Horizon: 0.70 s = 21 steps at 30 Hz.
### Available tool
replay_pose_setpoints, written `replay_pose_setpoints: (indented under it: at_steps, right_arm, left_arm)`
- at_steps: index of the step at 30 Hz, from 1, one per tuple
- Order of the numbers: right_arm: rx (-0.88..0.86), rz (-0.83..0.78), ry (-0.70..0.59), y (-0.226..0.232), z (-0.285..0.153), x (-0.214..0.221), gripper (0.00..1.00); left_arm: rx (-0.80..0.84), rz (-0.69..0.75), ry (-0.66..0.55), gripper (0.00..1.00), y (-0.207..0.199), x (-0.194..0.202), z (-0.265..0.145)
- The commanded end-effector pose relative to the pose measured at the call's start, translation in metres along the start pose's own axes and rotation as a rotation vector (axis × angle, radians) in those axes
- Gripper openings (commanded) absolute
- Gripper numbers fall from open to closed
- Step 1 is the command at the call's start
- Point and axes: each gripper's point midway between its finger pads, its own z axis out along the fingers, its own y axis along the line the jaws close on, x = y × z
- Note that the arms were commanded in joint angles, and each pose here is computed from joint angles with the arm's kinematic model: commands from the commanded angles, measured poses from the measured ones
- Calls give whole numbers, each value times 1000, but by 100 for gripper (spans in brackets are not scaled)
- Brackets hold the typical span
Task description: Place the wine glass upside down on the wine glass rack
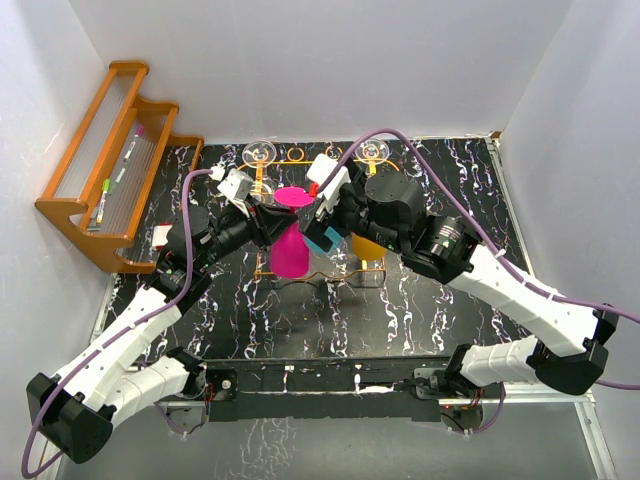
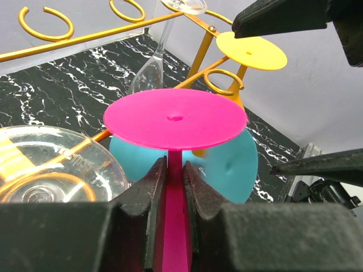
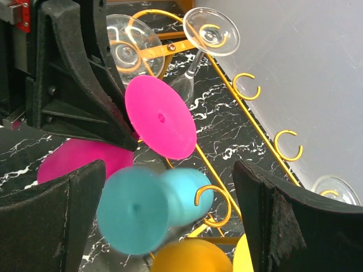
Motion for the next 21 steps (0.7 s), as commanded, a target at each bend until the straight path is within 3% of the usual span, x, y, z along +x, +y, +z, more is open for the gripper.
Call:
replay_pose_setpoints:
  at_steps: [1,21]
  right_arm:
    - [-16,21,-57,1,0,-14,99]
    - [136,53,-150,-22,8,-26,99]
  left_arm:
    - [-25,0,-14,12,5,-4,-1]
    - [-20,-9,-10,11,4,-1,-2]
